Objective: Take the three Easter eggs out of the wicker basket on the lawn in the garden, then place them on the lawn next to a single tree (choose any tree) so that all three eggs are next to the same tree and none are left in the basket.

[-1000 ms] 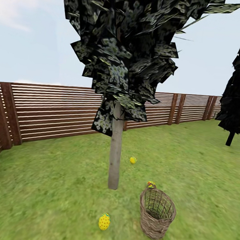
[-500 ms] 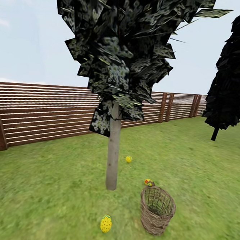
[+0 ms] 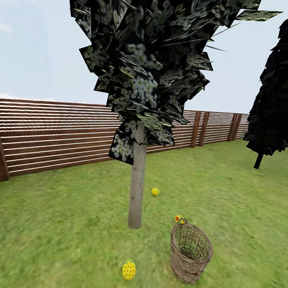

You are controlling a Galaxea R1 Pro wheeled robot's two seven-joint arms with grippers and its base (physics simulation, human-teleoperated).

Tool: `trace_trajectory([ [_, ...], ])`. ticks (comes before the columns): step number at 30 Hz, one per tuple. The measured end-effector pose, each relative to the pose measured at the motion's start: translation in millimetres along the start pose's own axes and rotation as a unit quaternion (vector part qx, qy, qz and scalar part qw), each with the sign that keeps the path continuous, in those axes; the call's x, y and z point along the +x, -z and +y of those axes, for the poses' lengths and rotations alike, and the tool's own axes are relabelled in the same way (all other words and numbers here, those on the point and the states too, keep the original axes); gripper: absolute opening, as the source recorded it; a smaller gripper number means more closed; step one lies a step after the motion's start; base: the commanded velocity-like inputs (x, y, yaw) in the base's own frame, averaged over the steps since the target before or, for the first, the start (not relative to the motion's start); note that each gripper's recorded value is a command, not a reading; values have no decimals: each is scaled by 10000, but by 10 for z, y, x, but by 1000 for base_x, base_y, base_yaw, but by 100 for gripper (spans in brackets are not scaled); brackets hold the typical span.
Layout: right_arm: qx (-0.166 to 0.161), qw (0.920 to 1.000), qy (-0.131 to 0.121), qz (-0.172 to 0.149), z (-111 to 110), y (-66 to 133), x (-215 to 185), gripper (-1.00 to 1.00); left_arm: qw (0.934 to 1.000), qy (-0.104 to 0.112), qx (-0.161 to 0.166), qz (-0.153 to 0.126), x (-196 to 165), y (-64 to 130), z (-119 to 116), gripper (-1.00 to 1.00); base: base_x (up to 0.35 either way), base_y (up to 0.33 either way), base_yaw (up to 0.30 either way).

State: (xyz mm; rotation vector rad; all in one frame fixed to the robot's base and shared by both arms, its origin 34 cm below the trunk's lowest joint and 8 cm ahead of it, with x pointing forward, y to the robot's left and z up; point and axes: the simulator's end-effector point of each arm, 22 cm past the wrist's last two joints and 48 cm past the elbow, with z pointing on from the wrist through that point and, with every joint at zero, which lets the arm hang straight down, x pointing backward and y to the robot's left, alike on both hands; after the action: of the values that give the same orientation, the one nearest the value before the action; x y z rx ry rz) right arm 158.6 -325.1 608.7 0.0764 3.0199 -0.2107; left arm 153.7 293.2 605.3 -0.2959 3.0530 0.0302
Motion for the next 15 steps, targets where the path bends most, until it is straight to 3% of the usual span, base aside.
trace_trajectory([
  [5,-2,10000,34,18,-6,-1,7,100,10000,-13,82,17,26,-2,-128,100,0,0,0],
  [15,-15,10000,86,8,0,-1,-4,100,10000,-11,88,17,27,-2,-139,100,0,0,0],
])
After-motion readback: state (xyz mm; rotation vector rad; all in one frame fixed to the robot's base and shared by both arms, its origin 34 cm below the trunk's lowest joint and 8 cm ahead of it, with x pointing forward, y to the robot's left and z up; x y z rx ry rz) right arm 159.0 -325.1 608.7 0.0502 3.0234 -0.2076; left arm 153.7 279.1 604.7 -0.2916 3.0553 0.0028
